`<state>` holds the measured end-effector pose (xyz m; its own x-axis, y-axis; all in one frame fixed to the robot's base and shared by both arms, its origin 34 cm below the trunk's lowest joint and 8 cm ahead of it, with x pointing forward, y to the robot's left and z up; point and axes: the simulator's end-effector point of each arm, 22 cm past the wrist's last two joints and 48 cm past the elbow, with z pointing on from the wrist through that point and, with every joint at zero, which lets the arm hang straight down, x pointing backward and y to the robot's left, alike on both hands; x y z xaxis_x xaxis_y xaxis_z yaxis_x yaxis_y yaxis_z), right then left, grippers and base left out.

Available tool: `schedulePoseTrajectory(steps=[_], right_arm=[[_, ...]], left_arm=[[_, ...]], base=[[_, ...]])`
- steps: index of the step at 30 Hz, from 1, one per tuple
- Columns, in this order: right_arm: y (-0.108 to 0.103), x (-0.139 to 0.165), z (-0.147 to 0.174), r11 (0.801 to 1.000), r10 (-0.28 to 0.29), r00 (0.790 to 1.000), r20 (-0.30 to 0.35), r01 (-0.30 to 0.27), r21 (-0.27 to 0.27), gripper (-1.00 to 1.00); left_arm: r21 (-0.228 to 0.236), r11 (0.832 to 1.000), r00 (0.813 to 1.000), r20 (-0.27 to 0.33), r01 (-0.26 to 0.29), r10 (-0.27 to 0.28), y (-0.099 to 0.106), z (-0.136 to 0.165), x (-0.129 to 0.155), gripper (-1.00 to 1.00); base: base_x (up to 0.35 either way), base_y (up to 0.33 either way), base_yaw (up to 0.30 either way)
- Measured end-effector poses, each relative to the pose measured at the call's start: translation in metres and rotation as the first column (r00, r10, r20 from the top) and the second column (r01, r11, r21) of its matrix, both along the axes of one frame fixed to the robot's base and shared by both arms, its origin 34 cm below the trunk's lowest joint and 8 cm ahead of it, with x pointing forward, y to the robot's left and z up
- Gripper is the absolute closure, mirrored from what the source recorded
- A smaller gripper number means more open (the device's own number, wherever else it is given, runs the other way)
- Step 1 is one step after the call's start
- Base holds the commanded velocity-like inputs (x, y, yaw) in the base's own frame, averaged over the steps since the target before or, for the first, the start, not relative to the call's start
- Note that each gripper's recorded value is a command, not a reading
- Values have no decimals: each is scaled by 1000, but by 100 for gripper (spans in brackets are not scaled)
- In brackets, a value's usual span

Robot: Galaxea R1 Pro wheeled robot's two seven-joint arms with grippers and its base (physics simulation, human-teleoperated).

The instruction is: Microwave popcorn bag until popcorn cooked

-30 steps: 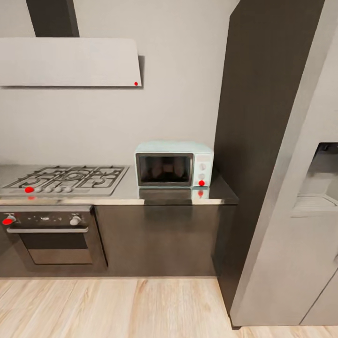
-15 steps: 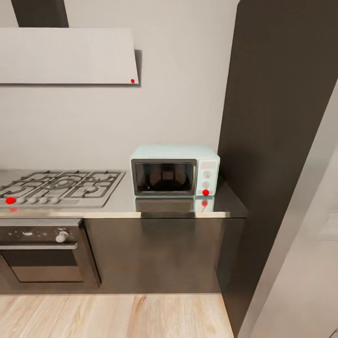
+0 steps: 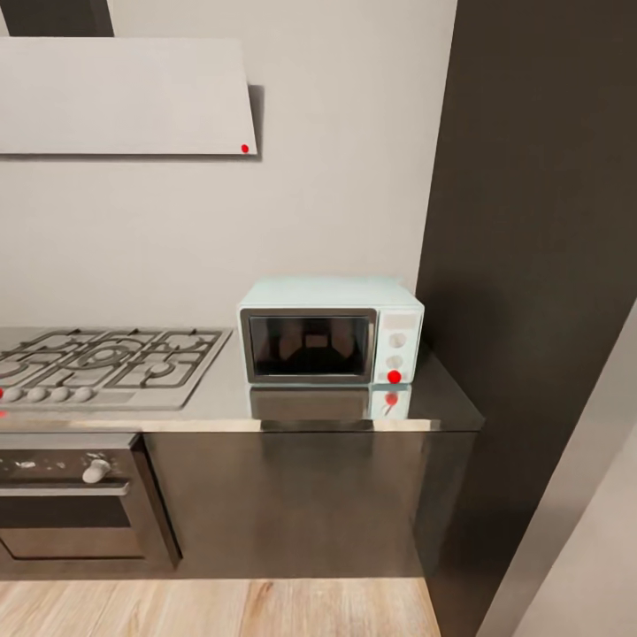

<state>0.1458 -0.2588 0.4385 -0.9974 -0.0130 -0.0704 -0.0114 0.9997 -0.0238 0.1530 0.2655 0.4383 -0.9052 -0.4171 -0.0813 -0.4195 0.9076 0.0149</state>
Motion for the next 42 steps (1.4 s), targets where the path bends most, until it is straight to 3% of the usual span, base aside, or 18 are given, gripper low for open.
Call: schedulePoseTrajectory(steps=[10, 21, 26, 30, 31, 35, 38, 42], right_arm=[[-1, -2, 0, 1000, -16, 1000, -9, 16, -3, -100], [3, 10, 0, 1000, 10, 1000, 20, -10, 10, -100], [4, 61, 3, 1000, 23, 995, 96, -25, 13, -100], [6, 116, 15, 996, 88, 989, 115, -88, -4, -100], [5, 144, 24, 992, 124, 984, 131, -122, -24, -100], [4, 193, 45, 988, 155, 967, 204, -147, -53, -100], [5, 237, 69, 986, 162, 946, 281, -147, -73, -100], [5, 323, 142, 988, 149, 904, 400, -118, -101, -100]], left_arm=[[0, 1000, 1000, 2, 2, -2, 0, 0, 0, -100], [0, 1000, 1000, 2, 3, -3, 0, 0, 0, -100], [0, 1000, 1000, 2, 3, -3, 0, 0, 0, -100], [-1, 1000, 1000, 1, 1, -1, 0, 0, 0, -100], [0, 1000, 1000, 0, 0, 0, 0, 0, 0, -100], [1, 1000, 1000, 1, -2, 2, 0, 0, 0, -100], [1, 1000, 1000, 1, -3, 3, 0, 0, 0, -100], [2, 1000, 1000, 3, -4, 4, 0, 0, 1, -100]], base=[[3, 0, 0], [0, 0, 0], [0, 0, 0], [0, 0, 0], [0, 0, 0], [0, 0, 0], [0, 0, 0], [0, 0, 0]])
